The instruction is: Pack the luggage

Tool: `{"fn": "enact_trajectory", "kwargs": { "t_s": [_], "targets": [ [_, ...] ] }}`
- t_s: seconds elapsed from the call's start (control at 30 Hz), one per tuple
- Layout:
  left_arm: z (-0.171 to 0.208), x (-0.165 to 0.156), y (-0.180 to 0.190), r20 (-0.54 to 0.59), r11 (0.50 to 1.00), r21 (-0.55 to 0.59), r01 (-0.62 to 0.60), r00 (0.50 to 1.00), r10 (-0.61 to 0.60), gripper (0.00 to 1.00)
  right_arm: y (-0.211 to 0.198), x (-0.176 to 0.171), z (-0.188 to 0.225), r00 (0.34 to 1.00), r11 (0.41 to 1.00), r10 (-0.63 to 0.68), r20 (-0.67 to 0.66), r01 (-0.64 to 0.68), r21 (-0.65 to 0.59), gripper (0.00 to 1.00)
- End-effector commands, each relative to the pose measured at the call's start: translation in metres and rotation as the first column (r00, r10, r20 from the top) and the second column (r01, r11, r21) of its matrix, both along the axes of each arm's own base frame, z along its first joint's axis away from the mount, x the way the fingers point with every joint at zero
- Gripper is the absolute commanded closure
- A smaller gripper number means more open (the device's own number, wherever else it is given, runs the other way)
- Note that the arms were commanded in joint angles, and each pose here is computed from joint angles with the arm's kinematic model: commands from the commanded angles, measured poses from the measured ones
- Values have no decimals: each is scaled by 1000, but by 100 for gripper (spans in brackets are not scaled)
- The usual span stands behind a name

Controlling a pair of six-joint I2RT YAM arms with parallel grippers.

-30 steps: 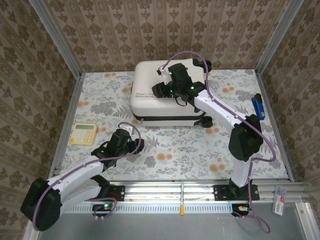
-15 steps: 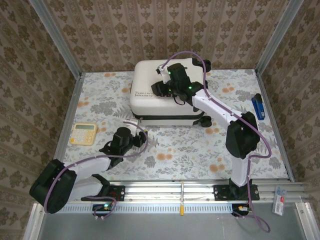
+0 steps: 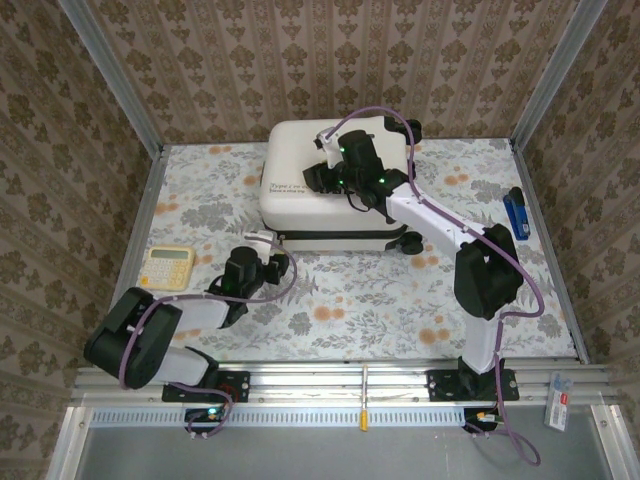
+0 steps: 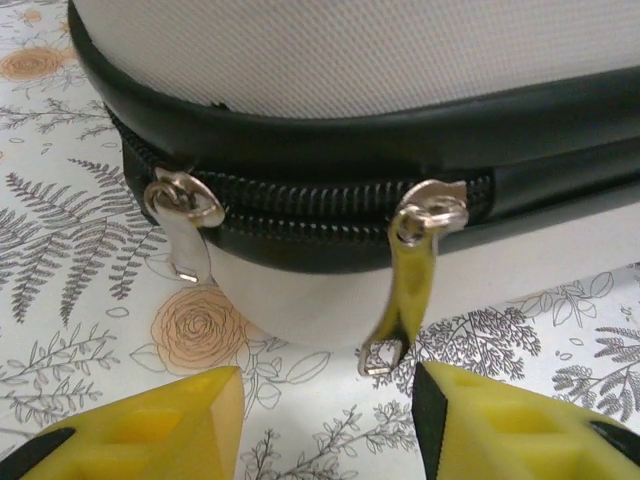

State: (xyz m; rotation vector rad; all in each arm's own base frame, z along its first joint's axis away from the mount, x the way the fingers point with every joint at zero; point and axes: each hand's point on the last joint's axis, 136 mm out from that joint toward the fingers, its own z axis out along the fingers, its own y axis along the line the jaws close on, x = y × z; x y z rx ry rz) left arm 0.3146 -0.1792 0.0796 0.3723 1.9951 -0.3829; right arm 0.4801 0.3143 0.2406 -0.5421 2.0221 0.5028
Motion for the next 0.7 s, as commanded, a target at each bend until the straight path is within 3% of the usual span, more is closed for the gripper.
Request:
{"fn": "enact_trajectory", "kwargs": {
  "t_s": [0.0, 0.13, 0.33, 0.5, 0.67],
  "targets": [
    [29, 9, -18, 87, 995, -76, 72, 994, -66, 53, -18, -28, -93, 961, 993, -32, -276, 0, -115, 46],
    [34, 8, -24, 95, 990, -97, 100, 991, -91, 59, -20, -30, -96, 960, 993, -37, -279, 3, -119, 46],
    [38, 10, -23, 90, 991, -100, 90, 993, -81, 77, -21, -32, -101, 957, 992, -39, -288, 2, -127, 47],
    [28, 11, -16, 53, 996, -73, 52, 997, -48, 94, -23, -33, -104, 955, 990, -41, -293, 0, -139, 52],
    [21, 9, -1, 26, 997, -77, -6, 1000, 8, 100, -29, -34, -113, 951, 984, -63, -303, 9, -177, 61]
  ]
}}
